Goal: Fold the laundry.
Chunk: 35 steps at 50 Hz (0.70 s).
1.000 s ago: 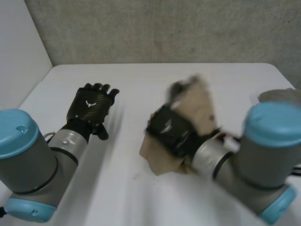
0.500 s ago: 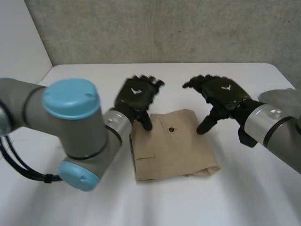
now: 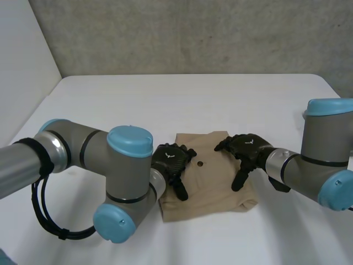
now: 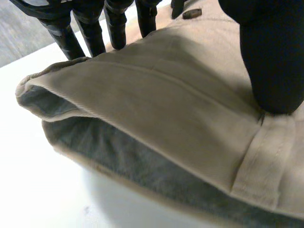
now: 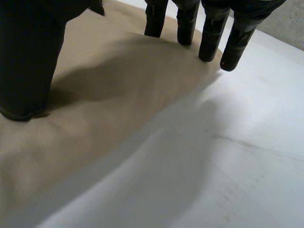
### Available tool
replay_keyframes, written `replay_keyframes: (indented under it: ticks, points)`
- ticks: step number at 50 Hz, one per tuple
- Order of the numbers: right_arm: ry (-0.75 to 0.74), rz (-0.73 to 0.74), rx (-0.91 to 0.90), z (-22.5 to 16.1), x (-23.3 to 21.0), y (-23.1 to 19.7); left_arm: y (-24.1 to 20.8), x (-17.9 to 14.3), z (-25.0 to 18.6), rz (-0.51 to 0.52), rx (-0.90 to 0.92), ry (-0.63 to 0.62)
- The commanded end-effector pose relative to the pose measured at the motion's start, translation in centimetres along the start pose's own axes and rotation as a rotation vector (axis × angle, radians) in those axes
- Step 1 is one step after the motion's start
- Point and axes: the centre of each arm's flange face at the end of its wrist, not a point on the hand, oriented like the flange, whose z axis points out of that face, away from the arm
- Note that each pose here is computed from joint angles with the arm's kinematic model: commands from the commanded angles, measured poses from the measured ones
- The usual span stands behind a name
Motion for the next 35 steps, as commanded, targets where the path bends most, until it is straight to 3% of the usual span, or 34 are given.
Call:
replay_keyframes:
  ticks: [1, 9, 15, 25, 35]
  points:
    - [0.040, -0.063, -0.011, -0.4, 0.4, -0.2, -1.7, -0.5, -0.6, 0.042, 0.035, -0.010]
    - [0.101, -0.052, 0.108, -3.2, 0.8, -3.1, -8.8, -2.2, -4.6, 0.041, 0.237, -0.045]
    - [0.247, 0.109, 0.252, -7.6, 2.6, -5.5, -13.4, -2.9, -8.3, 0.042, 0.387, -0.019]
    - [0.294, 0.307, 0.177, -9.8, 3.5, -2.2, -16.1, -2.3, -11.6, 0.063, 0.459, 0.172]
    - [0.177, 0.383, 0.024, -9.0, 0.5, 2.7, -14.6, -1.8, -11.4, 0.011, 0.378, 0.263]
